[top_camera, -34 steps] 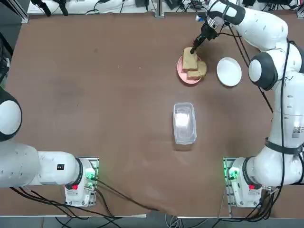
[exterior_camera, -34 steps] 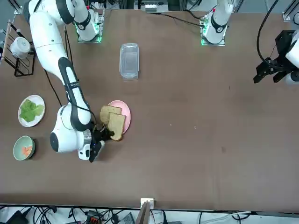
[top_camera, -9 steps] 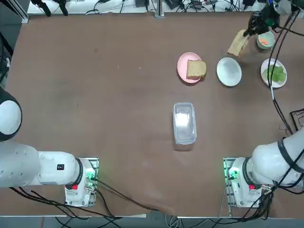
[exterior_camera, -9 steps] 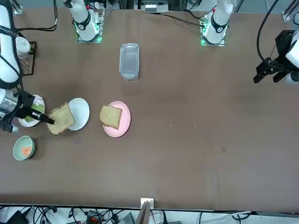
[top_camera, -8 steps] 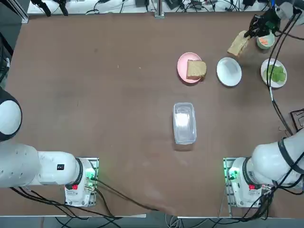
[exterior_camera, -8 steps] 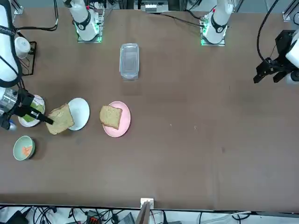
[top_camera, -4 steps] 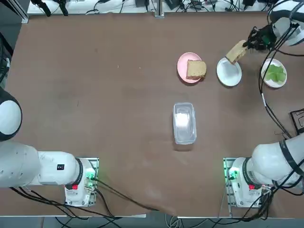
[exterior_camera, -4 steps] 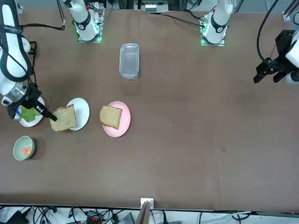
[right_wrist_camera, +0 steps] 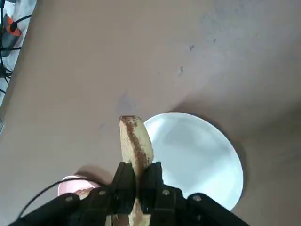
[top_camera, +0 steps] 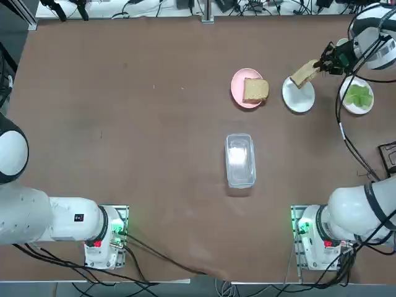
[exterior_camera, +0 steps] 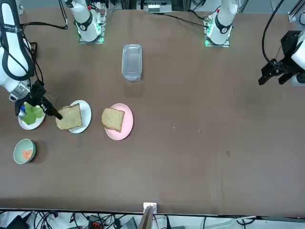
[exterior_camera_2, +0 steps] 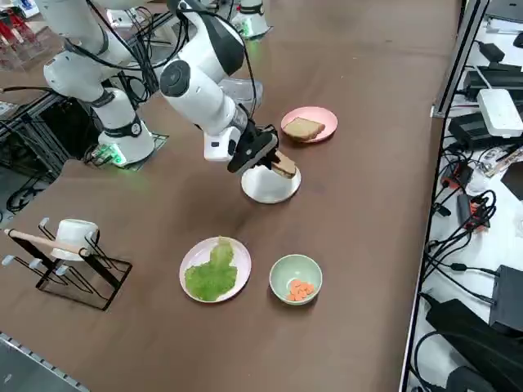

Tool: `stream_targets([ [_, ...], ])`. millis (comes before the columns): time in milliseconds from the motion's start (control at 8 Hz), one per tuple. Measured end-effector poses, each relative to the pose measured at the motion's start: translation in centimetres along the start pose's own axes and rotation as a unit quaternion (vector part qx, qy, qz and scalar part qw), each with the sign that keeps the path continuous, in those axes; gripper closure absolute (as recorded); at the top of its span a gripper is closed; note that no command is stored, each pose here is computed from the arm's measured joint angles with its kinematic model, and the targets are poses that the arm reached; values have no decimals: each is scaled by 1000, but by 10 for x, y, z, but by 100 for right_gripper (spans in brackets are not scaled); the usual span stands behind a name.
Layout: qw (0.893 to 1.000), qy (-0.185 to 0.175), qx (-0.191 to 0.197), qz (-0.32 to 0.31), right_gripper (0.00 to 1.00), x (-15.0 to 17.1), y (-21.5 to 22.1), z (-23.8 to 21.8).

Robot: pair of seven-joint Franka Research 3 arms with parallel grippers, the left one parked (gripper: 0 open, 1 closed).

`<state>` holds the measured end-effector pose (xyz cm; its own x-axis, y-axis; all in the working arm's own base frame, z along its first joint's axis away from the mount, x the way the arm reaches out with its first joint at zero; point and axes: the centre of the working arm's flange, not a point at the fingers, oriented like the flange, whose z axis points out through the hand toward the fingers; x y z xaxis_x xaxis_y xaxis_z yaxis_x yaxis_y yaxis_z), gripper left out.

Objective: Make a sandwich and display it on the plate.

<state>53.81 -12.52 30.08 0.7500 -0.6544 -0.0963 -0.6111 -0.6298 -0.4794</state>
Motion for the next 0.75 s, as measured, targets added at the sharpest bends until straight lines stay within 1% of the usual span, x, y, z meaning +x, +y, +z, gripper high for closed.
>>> stream_targets([
  [500,999,-7,14,38,92,-2,13,8],
  [750,999,-12,14,46,92,-2,19,15],
])
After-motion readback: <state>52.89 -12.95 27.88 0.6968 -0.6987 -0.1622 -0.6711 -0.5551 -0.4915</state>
